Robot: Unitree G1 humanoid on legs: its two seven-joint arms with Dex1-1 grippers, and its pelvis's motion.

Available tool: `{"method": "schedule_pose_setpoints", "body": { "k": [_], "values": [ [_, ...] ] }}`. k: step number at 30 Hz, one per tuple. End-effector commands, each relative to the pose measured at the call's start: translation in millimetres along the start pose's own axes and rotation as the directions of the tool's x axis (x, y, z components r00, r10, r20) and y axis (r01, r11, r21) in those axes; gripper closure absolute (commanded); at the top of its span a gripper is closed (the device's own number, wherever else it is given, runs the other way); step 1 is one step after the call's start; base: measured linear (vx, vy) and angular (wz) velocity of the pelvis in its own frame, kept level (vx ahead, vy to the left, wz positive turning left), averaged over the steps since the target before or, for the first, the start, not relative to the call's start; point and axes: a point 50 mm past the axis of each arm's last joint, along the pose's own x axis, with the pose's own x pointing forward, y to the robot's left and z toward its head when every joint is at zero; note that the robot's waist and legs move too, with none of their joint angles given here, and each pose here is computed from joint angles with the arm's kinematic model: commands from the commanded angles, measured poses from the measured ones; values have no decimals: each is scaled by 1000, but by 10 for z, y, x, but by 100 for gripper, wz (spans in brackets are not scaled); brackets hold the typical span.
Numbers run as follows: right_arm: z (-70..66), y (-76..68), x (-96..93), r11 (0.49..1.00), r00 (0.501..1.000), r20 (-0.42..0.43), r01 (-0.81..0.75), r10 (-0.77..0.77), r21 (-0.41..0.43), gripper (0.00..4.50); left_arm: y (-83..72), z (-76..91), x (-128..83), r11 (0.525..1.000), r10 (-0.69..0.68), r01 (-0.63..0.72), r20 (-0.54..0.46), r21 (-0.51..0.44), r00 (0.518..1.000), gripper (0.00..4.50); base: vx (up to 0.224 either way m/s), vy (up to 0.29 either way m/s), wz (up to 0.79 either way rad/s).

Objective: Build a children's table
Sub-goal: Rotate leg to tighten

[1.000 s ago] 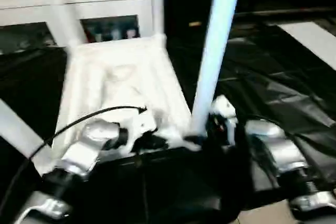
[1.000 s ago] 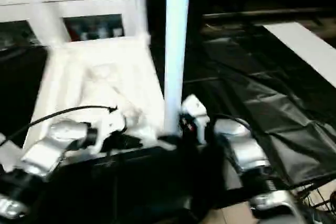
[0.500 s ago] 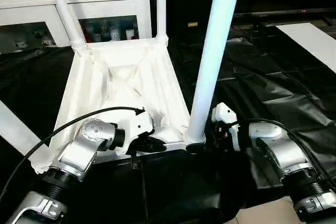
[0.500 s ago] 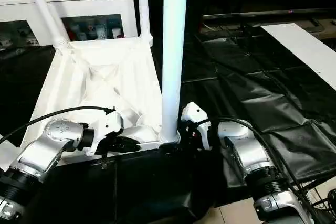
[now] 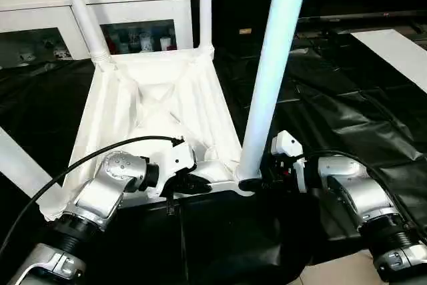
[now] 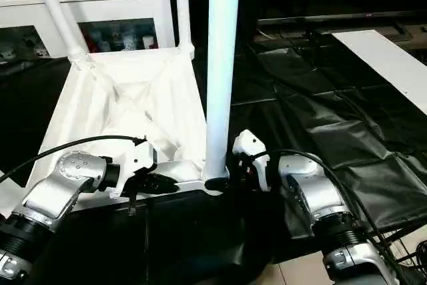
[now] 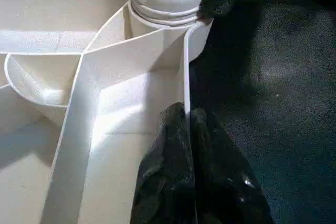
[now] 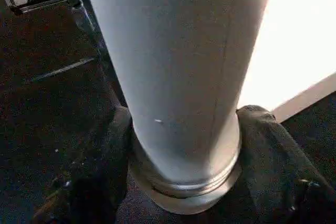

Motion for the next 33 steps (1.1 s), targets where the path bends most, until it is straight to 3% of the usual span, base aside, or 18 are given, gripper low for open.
{"method": "schedule_pose_setpoints", "body": {
  "k": [1, 9, 11, 15, 17, 18, 19, 21, 25, 30, 33],
  "values": [
    [4, -9, 21, 1000, 1000, -7, -9, 9, 0, 185, -30, 16, 18, 1000, -29, 29, 11, 5, 1000, 450, 0, 0, 0],
    [-6, -61, 142, 995, 996, 19, 87, -88, 57, 185, 9, 10, 50, 999, 35, -35, 9, -7, 999, 450, 0, 0, 0],
    [-6, -110, 362, 957, 964, 62, 247, -259, 153, 186, 80, 14, 182, 989, 137, -137, -10, -50, 991, 450, 0, 0, 0],
    [11, -67, 542, 925, 941, 88, 298, -326, 236, 186, 88, 62, 314, 980, 181, -180, 3, -89, 984, 450, 0, 0, 0],
    [66, 17, 750, 881, 912, 120, 334, -392, 333, 186, 95, 122, 483, 965, 235, -234, -2, -123, 972, 450, 0, 0, 0],
    [66, 17, 750, 881, 912, 120, 334, -392, 333, 186, 95, 122, 483, 965, 235, -234, -2, -123, 972, 450, 0, 0, 0],
    [84, 35, 855, 834, 883, 110, 382, -457, 399, 186, 112, 164, 584, 950, 281, -279, -7, -142, 960, 450, 0, 0, 0],
    [92, 43, 935, 801, 862, 85, 421, -499, 425, 187, 125, 202, 667, 939, 313, -311, -12, -150, 950, 450, 0, 0, 0],
    [152, 25, 1028, 767, 830, 72, 474, -554, 432, 188, 131, 275, 797, 929, 344, -344, -22, -137, 939, 450, 0, 0, 0],
    [168, 19, 1024, 774, 824, 64, 498, -562, 391, 188, 124, 287, 811, 934, 338, -339, -24, -117, 941, 450, 0, 0, 0],
    [184, 46, 1012, 807, 836, 93, 484, -540, 339, 188, 131, 260, 779, 934, 338, -339, -27, -111, 941, 450, 0, 0, 0]
  ]
}}
